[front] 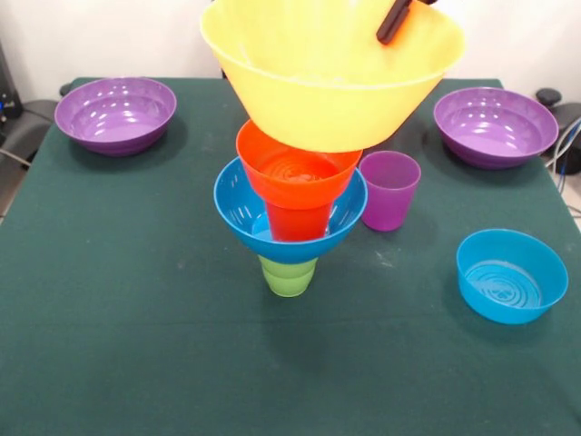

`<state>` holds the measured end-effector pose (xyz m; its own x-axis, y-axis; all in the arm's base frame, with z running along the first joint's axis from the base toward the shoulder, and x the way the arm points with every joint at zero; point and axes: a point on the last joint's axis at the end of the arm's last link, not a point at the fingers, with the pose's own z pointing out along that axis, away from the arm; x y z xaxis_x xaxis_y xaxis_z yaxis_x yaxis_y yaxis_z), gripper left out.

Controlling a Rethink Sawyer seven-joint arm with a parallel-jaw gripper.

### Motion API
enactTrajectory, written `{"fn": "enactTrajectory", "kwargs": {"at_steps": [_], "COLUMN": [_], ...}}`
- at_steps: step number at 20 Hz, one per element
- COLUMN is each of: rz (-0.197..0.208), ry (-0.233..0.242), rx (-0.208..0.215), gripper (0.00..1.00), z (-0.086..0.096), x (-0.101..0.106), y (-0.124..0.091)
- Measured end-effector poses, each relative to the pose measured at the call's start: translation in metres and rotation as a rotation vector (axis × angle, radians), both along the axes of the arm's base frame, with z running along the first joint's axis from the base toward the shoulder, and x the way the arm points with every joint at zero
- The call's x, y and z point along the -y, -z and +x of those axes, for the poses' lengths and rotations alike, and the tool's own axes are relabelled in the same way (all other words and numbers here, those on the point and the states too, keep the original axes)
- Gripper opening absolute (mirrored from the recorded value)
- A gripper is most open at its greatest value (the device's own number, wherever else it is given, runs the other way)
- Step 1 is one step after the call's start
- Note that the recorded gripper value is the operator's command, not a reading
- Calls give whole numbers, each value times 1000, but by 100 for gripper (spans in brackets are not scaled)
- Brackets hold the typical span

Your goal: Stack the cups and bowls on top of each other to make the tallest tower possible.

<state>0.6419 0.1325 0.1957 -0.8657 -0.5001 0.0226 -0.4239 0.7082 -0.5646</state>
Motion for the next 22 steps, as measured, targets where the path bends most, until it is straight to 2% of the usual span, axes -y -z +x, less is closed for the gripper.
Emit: {"fn": "enactTrajectory", "kwargs": {"at_steps": [16, 22], "rz": [-22, -30], "ry": [7, 6], "rx": [-64, -66], "gripper": [0, 0], "z": [-13, -15], "x": [6, 6], "y": [34, 34]}}
